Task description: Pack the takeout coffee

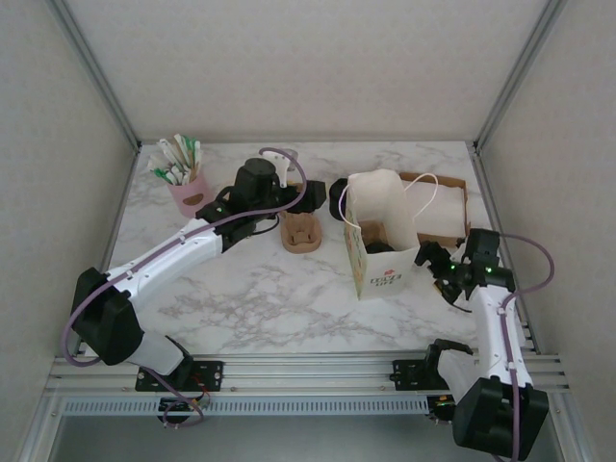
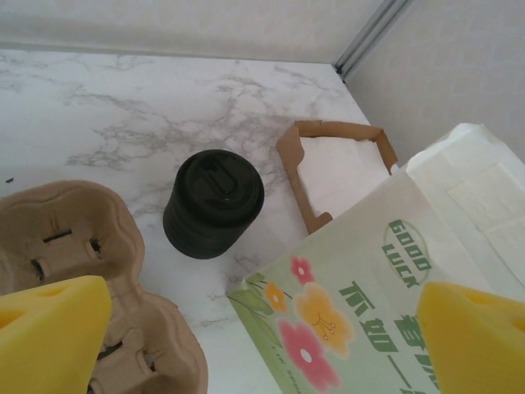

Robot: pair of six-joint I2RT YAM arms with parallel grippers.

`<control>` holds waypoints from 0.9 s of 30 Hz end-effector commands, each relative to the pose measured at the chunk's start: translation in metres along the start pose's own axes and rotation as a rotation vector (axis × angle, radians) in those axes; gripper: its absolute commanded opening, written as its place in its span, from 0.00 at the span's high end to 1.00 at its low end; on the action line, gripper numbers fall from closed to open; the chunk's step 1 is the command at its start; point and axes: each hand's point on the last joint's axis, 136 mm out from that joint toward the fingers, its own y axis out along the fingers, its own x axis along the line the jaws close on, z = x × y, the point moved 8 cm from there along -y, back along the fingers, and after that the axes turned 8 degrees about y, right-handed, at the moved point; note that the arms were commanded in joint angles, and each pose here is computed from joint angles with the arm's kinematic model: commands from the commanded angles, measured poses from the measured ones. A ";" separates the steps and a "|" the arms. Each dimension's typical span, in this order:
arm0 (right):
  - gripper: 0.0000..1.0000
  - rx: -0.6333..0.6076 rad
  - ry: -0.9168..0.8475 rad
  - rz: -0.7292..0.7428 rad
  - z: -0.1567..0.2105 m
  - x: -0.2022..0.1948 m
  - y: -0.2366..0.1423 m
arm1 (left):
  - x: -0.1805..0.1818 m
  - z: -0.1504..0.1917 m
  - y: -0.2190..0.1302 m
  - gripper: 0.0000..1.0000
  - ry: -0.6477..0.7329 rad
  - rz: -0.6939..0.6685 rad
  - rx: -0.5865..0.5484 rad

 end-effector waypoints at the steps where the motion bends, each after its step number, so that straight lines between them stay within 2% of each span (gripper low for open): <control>1: 0.01 0.025 0.014 -0.026 0.009 0.000 0.003 | 0.000 -0.006 -0.005 0.04 -0.014 0.016 -0.039; 16: 0.01 0.111 -0.029 -0.075 0.034 0.009 0.016 | 0.005 -0.008 -0.005 0.05 -0.022 0.017 -0.061; 23: 0.01 0.053 -0.047 0.011 0.028 0.006 0.008 | 0.010 -0.016 -0.006 0.04 -0.024 0.007 -0.080; 27: 0.01 -0.022 -0.059 0.080 0.020 0.010 -0.006 | 0.014 -0.026 -0.010 0.03 -0.027 0.009 -0.108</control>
